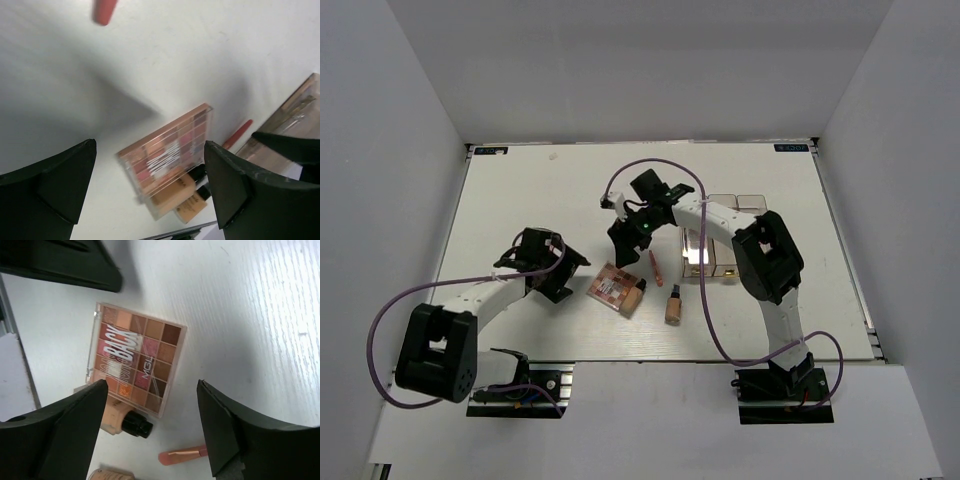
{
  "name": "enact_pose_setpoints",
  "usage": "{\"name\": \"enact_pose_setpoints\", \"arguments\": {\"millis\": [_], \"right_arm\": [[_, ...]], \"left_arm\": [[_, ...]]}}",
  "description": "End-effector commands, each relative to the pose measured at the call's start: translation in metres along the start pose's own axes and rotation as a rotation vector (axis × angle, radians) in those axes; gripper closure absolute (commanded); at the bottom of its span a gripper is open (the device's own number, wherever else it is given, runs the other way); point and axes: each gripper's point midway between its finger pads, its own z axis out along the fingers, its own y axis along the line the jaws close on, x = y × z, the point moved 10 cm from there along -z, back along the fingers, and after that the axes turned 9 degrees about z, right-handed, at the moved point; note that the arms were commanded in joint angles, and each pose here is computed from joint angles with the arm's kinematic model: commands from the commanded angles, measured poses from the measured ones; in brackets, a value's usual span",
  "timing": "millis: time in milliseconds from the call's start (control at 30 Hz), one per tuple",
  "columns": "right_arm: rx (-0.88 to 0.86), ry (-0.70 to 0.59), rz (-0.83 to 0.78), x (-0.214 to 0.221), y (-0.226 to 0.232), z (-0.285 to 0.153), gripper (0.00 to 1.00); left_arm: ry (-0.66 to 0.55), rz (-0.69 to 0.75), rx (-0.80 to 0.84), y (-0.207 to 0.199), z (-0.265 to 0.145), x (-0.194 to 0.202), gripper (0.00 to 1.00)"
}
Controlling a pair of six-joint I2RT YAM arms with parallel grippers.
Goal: Organize the makeup
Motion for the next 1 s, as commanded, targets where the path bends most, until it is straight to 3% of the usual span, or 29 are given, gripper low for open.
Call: {"name": "enact_pose_setpoints", "arguments": {"millis": [0,133,400,967], "right_arm": [[0.029,-0.012,-0.060,-0.003,0.004,-0.010,0.21],[0.050,0.027,-0.065,0.005,-0.002,-0.007,0.19],[0.084,0.079,-0.054,0.018,-0.014,-0.003,0.18],[-0.027,0.153,-0.011,0.028,-0.016,0.003,0.18]], "left_arm": [[0.001,0.052,-0.097,0.008,-0.021,0.002,0.02],[0.073,0.060,-0.094,0.015,-0.036,0.016,0.02],[0.122,-0.122,0.060,0.013,-0.043,0.031,0.02],[0.208,-0.108,0.032,-0.024,-0.015,0.039,0.02]]}}
